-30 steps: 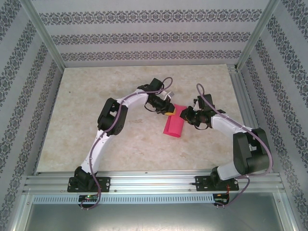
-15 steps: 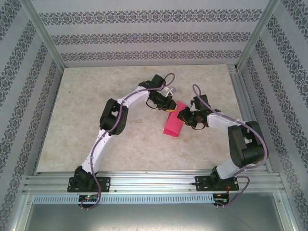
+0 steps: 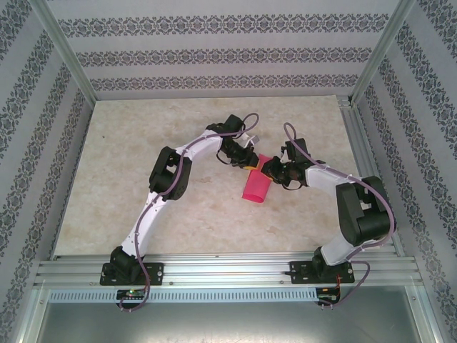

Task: Fold a paper plane with a square sheet of paper (pick it up from the middle)

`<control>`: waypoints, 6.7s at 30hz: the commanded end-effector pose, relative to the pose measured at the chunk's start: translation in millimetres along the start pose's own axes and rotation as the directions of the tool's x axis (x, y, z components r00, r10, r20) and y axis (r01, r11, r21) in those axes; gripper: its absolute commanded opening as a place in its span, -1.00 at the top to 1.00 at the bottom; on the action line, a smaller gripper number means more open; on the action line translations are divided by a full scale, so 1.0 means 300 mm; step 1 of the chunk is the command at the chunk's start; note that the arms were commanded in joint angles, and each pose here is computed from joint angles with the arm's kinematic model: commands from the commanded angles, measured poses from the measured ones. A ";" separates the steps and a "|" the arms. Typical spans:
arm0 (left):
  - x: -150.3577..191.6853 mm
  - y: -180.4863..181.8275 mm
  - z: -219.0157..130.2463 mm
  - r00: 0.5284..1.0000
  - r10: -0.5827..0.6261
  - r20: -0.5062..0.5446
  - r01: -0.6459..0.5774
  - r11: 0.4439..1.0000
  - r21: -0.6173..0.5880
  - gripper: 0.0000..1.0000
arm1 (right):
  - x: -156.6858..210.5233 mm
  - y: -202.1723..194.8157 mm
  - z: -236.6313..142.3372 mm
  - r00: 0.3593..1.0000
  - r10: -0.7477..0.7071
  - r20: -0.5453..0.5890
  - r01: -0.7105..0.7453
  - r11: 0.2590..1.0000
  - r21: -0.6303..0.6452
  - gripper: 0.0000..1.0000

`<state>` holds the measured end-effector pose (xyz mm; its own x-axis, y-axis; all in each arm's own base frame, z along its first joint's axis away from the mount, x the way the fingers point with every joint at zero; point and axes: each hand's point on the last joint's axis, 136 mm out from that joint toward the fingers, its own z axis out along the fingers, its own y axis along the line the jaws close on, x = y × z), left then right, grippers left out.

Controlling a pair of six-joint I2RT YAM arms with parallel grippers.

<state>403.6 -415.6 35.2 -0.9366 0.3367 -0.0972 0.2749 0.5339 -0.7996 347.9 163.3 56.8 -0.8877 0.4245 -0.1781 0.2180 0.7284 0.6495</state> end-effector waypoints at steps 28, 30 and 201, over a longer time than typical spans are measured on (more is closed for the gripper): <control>0.007 0.008 -0.021 1.000 -0.019 0.016 0.019 1.000 -0.020 0.63 | 0.004 -0.056 0.037 0.999 -0.037 -0.037 0.041 0.993 0.112 0.57; 0.007 0.016 -0.020 1.000 -0.021 0.018 0.021 0.999 -0.032 0.63 | 0.007 -0.059 0.040 0.998 -0.038 -0.042 0.042 0.993 0.114 0.57; 0.052 0.136 0.010 0.987 -0.152 0.060 0.159 0.976 -0.147 0.69 | 0.091 0.069 -0.023 1.000 0.005 -0.026 -0.009 0.992 -0.128 0.16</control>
<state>401.5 -409.6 27.6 -0.9767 0.2128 -0.0285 0.1514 0.5885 -0.7942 331.7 185.9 65.9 -0.8988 0.4122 -0.1491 0.1681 0.6383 0.7512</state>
